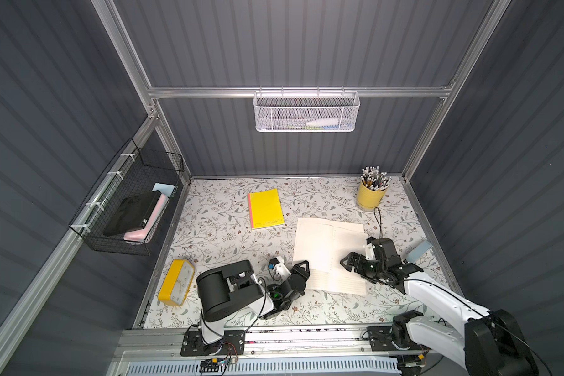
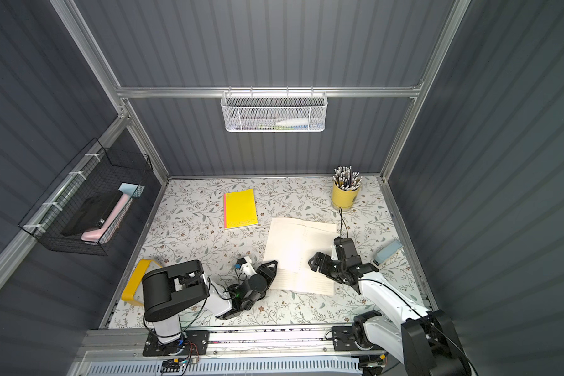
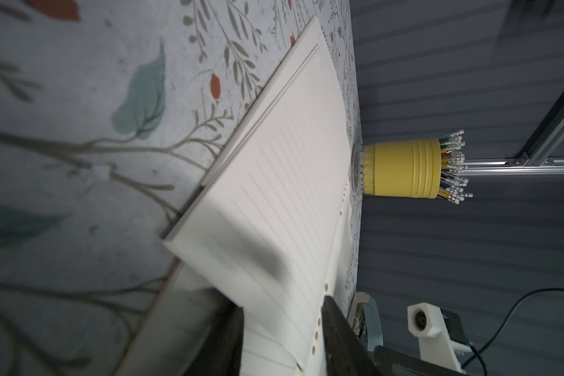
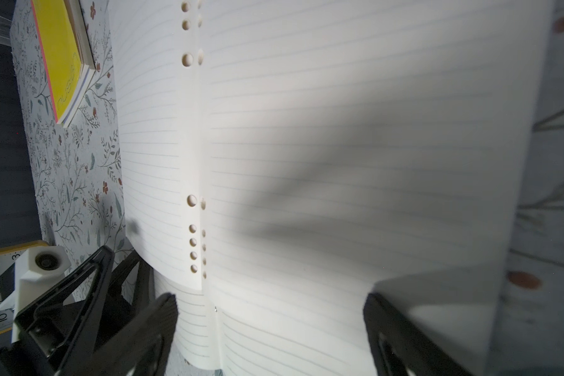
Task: Close the notebook
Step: Close the notebook at the center of the board.
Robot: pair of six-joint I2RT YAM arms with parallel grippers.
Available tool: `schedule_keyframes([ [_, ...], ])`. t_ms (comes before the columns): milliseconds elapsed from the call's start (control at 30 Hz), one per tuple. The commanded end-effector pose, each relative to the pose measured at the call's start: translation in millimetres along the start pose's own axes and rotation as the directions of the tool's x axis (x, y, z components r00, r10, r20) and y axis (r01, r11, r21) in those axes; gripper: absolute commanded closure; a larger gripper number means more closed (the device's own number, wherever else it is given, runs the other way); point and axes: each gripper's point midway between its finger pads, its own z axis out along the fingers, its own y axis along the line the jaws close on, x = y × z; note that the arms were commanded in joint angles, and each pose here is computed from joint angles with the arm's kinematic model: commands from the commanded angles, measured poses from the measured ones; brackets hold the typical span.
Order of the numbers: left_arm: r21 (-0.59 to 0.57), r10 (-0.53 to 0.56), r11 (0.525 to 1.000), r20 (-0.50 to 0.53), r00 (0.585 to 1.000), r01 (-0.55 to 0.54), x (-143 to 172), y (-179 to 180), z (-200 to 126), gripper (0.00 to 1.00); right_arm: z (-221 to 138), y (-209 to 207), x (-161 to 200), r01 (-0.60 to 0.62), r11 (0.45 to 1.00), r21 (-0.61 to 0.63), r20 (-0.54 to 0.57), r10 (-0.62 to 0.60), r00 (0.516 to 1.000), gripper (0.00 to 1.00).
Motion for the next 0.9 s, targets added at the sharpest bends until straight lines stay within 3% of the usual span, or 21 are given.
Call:
schedule_keyframes([
  [0,-0.035,-0.039,0.999,0.04,0.998,0.041,-3,17,6,0.62,1,-11,15,-0.014,0.999,0.031,-0.051,0.016,0.999,0.08],
  [200,0.003,-0.084,0.996,0.043,0.996,0.084,1,21,10,0.87,2,-12,16,-0.014,0.999,0.031,-0.055,0.016,0.998,0.08],
  [367,-0.002,-0.074,0.997,0.045,0.996,0.074,1,20,6,1.0,3,-11,16,-0.022,0.999,0.026,-0.061,0.023,0.998,0.08],
  [867,-0.04,0.052,0.998,0.008,0.999,-0.052,-2,7,-17,1.0,-2,8,5,-0.003,1.0,-0.028,-0.058,0.001,0.998,0.09],
])
